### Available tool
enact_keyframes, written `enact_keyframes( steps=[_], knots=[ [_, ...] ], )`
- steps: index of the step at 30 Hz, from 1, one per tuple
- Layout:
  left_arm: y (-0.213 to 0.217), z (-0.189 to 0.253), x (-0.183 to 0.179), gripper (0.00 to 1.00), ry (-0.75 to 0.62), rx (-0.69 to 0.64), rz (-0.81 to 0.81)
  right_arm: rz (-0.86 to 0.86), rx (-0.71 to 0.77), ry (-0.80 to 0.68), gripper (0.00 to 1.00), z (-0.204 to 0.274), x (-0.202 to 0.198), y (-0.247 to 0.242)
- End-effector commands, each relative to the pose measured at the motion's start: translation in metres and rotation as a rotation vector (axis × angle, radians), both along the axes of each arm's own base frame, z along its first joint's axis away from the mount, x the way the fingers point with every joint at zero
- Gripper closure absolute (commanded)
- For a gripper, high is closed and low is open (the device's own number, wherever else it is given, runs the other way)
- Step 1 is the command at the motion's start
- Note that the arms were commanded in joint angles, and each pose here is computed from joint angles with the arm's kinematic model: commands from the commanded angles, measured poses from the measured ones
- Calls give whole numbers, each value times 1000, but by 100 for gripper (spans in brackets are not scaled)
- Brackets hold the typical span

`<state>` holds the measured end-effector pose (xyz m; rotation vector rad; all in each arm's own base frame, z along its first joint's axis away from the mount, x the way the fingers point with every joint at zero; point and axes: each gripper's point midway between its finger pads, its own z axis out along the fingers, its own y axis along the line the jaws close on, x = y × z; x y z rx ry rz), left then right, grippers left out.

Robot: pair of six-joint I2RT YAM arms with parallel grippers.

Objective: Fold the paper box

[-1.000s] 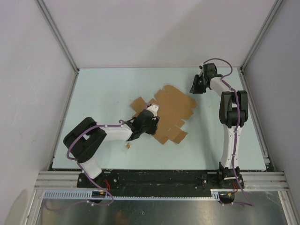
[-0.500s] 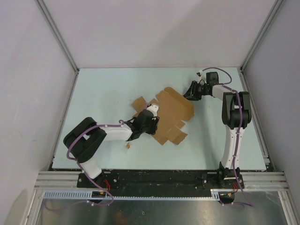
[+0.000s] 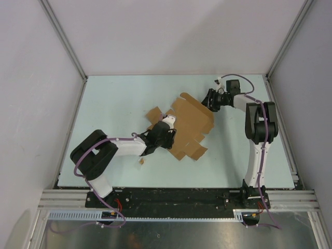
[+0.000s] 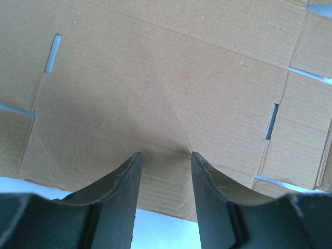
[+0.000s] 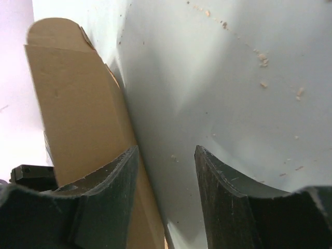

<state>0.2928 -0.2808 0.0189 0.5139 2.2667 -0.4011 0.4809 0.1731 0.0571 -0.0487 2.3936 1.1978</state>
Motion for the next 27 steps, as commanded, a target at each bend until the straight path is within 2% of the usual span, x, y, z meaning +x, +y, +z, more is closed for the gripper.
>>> enact_keyframes(
  steps=[1, 18, 27],
  knots=[
    [6, -23, -16, 51, 83, 25, -22, 58, 8, -48, 46, 22, -10, 13],
    [5, -23, -16, 52, 85, 22, -21, 38, 25, -143, 41, 76, -23, 19],
    [5, -22, -16, 52, 83, 19, -22, 82, 57, -136, 36, 80, -33, 25]
  ],
)
